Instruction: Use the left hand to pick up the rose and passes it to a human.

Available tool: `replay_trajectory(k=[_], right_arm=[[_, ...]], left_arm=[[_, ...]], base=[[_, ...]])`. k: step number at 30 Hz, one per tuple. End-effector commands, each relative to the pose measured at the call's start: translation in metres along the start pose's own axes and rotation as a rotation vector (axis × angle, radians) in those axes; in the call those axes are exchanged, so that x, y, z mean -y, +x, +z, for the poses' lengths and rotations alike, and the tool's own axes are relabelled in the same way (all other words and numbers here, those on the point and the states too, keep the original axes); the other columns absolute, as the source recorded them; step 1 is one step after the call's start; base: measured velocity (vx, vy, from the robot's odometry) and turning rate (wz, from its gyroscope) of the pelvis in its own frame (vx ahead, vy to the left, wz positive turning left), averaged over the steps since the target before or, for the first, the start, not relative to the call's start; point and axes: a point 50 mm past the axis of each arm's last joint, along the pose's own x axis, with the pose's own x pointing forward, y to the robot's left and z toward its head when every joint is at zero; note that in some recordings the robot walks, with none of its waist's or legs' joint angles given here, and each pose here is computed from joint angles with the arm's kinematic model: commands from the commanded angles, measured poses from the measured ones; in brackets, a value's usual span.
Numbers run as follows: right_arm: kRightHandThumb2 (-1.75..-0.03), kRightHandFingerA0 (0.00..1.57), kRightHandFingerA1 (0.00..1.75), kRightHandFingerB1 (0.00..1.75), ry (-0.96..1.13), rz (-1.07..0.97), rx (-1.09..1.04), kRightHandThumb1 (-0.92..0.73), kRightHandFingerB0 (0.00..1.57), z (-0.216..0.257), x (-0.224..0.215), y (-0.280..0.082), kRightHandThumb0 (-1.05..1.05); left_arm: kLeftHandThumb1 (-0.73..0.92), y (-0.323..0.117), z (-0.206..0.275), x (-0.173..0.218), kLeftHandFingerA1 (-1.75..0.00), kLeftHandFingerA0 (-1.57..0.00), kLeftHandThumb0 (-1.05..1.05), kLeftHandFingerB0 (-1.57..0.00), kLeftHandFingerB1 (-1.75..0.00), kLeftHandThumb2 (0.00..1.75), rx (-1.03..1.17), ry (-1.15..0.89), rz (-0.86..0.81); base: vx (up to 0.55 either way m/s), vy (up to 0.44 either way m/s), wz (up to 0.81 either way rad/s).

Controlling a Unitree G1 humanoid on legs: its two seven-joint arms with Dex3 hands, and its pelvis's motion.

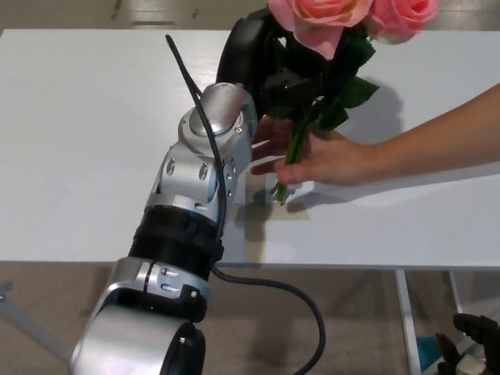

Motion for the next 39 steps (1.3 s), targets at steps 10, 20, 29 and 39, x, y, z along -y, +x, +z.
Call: replay_trajectory(k=[10, 20, 29, 39], right_arm=[[-0.65, 0.61, 0.43, 0.34, 0.005, 0.000, -0.010, -0.78, 0.46, -0.002, 0.002, 0.000, -0.53], [-0.65, 0.61, 0.44, 0.35, 0.004, 0.001, -0.006, -0.78, 0.47, 0.001, 0.003, 0.001, -0.53], [-0.65, 0.61, 0.44, 0.35, 0.016, -0.001, -0.003, -0.77, 0.47, 0.003, 0.003, 0.001, -0.53], [-0.65, 0.61, 0.44, 0.35, 0.011, -0.007, 0.003, -0.78, 0.47, 0.009, 0.004, 0.003, -0.53]], left_arm=[[0.45, 0.001, -0.004, 0.000, 0.00, 0.00, -0.90, 0.00, 0.00, 0.60, -0.087, 0.114, -0.267], [0.48, 0.002, -0.004, -0.006, 0.00, 0.00, -0.85, 0.00, 0.00, 0.57, -0.088, 0.134, -0.244], [0.50, 0.002, -0.003, -0.007, 0.00, 0.00, -0.84, 0.00, 0.00, 0.57, -0.078, 0.145, -0.259], [0.50, 0.001, 0.009, -0.024, 0.00, 0.00, -0.82, 0.00, 0.00, 0.56, -0.062, 0.189, -0.279]], base=[[0.00, 0.000, 0.00], [0.00, 0.000, 0.00], [0.00, 0.000, 0.00], [0.00, 0.000, 0.00]])
